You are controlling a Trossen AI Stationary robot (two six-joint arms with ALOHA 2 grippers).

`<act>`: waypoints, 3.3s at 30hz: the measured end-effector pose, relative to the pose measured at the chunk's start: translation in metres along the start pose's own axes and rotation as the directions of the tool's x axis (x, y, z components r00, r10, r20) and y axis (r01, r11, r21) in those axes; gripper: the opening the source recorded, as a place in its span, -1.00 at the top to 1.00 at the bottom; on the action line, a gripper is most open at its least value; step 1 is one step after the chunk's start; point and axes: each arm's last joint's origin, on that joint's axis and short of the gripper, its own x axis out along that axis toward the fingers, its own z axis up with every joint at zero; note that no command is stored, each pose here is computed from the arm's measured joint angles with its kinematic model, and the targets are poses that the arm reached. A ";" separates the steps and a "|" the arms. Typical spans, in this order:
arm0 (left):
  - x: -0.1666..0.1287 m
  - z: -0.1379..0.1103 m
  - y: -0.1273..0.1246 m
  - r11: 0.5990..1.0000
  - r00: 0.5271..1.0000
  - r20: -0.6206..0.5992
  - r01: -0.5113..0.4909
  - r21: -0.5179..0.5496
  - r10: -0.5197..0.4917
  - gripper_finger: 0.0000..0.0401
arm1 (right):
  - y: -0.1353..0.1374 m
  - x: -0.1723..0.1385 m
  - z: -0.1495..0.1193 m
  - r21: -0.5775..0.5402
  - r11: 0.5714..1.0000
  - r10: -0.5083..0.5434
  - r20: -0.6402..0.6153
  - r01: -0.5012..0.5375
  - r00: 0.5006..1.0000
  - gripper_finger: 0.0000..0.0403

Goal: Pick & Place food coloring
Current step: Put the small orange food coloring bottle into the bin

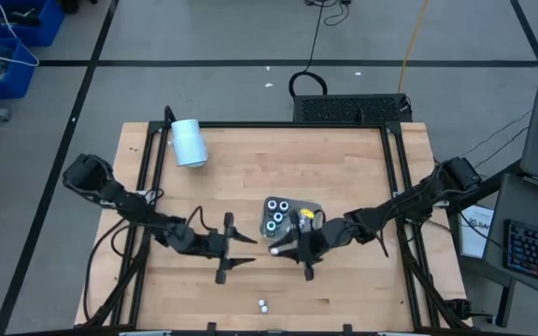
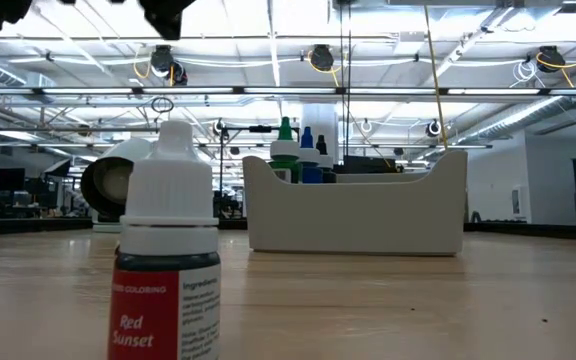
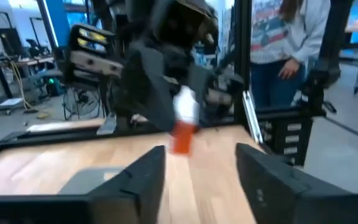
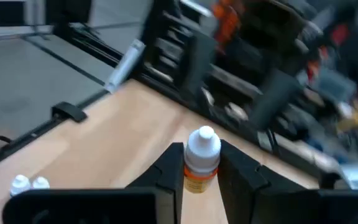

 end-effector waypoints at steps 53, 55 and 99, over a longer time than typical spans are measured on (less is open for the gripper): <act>0.030 0.021 0.035 0.968 0.968 0.056 0.247 -0.050 -0.244 -0.01 | -0.023 0.009 0.009 -0.317 0.948 0.062 0.254 0.022 0.965 0.69; 0.030 0.021 0.036 0.966 0.967 0.057 0.253 -0.049 -0.250 0.05 | -0.026 0.009 0.008 -0.312 0.950 0.057 0.252 0.026 0.966 0.69; 0.031 0.020 0.040 0.961 0.960 0.056 0.274 0.028 -0.275 0.71 | -0.026 0.012 0.004 -0.307 0.951 0.031 0.248 0.048 0.968 0.54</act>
